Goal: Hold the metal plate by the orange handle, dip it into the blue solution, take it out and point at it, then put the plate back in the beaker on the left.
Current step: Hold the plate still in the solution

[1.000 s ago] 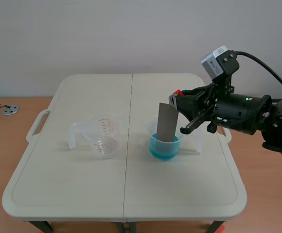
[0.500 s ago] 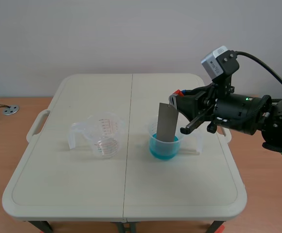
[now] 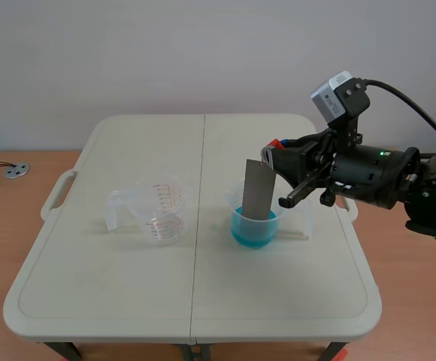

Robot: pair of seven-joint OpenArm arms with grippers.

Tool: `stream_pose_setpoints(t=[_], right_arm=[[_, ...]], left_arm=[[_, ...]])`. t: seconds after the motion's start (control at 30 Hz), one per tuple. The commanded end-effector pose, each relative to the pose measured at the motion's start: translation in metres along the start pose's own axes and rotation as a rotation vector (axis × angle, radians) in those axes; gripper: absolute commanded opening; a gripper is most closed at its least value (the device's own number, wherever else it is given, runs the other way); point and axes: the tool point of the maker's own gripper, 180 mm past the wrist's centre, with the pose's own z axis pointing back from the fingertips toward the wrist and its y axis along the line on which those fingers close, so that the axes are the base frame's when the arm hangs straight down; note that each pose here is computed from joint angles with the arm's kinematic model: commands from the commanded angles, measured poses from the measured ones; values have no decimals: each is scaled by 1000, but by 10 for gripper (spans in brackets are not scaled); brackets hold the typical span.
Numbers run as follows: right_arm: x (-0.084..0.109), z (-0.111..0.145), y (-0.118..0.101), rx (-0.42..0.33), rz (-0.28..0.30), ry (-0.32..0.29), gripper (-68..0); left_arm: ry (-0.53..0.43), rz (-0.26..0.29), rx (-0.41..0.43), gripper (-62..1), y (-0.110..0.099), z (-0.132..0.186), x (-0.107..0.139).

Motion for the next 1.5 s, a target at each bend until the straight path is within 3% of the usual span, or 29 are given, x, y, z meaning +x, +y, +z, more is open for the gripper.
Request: stream_pose_setpoints(t=[0.0,0.83,1.37,1.47], right_arm=[[2,1,-2,5,12,1,-662],[11,-1,-6,2,26,-14,-662],[54,4,0,7,148,-62,-662],[66,8,1,-3,174,-83,-662]], left_arm=[[-10,-5,3,-594,2,2,3],[-11,-5,3,-594,2,2,3],[-11,-6,3,-594,2,2,4],[-13,-44,-4,-594,2,2,4]])
